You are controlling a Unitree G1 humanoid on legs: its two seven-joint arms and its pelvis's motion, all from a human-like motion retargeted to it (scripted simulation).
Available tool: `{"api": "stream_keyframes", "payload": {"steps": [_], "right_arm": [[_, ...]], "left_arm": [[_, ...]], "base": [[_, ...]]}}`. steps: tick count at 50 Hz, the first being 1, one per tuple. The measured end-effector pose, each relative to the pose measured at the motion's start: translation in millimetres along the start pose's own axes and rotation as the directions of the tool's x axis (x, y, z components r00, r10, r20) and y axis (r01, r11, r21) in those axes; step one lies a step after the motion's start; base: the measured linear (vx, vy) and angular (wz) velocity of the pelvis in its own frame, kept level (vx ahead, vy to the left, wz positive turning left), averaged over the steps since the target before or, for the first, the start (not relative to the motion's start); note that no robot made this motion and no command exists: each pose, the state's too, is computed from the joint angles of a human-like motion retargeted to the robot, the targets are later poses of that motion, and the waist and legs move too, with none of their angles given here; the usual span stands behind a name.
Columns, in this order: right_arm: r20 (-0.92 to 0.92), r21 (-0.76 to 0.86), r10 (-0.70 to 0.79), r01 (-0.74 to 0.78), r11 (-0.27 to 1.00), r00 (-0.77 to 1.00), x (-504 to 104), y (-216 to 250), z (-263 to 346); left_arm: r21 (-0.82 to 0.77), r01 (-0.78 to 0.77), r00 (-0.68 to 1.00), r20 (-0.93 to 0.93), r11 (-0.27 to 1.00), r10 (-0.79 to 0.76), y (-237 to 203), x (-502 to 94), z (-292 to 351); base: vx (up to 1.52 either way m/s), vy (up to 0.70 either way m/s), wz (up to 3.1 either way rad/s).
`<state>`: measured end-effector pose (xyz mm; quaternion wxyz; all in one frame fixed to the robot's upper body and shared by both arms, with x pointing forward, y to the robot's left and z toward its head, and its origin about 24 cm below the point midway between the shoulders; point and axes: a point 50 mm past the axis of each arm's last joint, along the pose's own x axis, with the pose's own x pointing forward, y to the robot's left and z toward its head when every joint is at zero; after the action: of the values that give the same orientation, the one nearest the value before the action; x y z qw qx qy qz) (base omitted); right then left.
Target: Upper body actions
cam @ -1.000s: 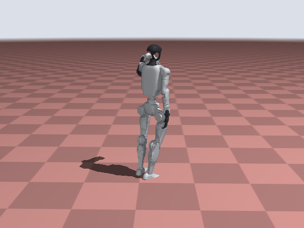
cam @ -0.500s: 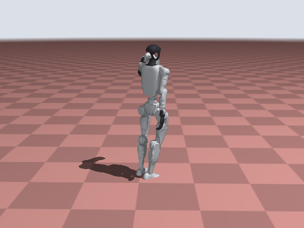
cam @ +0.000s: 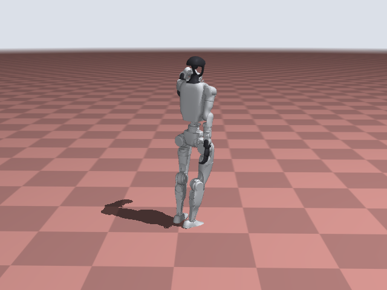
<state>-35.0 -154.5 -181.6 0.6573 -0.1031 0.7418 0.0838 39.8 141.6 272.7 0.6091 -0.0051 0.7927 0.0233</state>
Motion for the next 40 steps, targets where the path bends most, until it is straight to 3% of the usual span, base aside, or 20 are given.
{"api": "stream_keyframes", "payload": {"steps": [40], "right_arm": [[-0.05,-0.203,0.054,-0.063,0.977,0.997,-0.2,-1.5,-0.8]], "left_arm": [[0.034,-0.012,1.0,-0.028,0.999,0.013,-2.3,3.0,1.0]], "base": [[0.0,0.0,0.0]]}}
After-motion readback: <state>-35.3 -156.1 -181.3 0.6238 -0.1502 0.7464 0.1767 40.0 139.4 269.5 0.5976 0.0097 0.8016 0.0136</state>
